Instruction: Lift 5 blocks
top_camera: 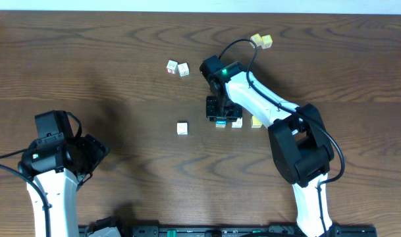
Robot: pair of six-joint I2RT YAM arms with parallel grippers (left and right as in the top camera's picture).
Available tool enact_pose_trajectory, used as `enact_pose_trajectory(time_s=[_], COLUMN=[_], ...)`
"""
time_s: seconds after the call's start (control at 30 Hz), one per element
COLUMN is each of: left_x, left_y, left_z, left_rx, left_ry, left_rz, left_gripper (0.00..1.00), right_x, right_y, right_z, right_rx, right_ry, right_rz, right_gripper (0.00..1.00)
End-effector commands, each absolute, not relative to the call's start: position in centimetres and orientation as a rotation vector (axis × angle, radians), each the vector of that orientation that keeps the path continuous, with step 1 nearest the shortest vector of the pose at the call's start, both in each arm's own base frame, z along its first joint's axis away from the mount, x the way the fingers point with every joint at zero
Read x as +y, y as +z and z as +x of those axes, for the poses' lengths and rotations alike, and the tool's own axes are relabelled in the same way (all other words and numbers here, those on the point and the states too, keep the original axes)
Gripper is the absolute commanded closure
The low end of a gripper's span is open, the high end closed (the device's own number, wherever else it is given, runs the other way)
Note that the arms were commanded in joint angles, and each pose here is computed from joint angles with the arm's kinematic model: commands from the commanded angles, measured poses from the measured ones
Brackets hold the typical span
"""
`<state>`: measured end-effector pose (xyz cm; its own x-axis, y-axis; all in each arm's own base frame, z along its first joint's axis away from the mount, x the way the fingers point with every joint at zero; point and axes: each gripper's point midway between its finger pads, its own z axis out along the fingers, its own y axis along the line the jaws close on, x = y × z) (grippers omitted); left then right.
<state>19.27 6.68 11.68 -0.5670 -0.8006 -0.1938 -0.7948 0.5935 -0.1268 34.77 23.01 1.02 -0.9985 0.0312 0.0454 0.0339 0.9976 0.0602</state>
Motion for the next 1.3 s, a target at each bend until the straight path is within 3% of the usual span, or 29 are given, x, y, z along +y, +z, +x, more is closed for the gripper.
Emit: enact_pose_trajectory(time_s=[0.0,0.3,0.63,0.83,0.9,1.07,1.27], left_x=[6.9,6.9,6.9,6.9,6.9,6.9,6.9], left_y=[12.1,12.1,12.1,12.1,12.1,12.1,12.1], left_z=[19.4,19.4,19.4,19.4,19.4,19.4,19.3], left_rx=[2.578,2.578,2.578,2.576,2.577,2.578,2.581], left_ry=[-0.036,-0.035,-0.035,-0.035,-0.035,-0.036,-0.035], left_rz=[-1.331,-1.330,-1.330,-1.330,-1.330,-1.331,-1.332], left_gripper=[0.18,0.18,0.18,0.18,0.18,0.18,0.18], right_x=[22.9,23.2,24.0,28.5,29.9,33.0,34.6], right_y=[1.2,2.6,7.6,9.7,9.4,8.5,7.3], right_z=[34.9,35.5,36.5,35.0,34.4,32.7,31.6], right_rx=[-3.096,-3.106,-3.127,-3.079,-3.082,-3.113,-3.182], right_ry=[-0.104,-0.113,-0.143,-0.362,-0.370,-0.291,-0.130], right_rz=[-0.029,0.018,0.101,0.383,0.458,0.683,0.699], right_gripper=[0.63,0.60,0.60,0.58,0.55,0.38,0.36])
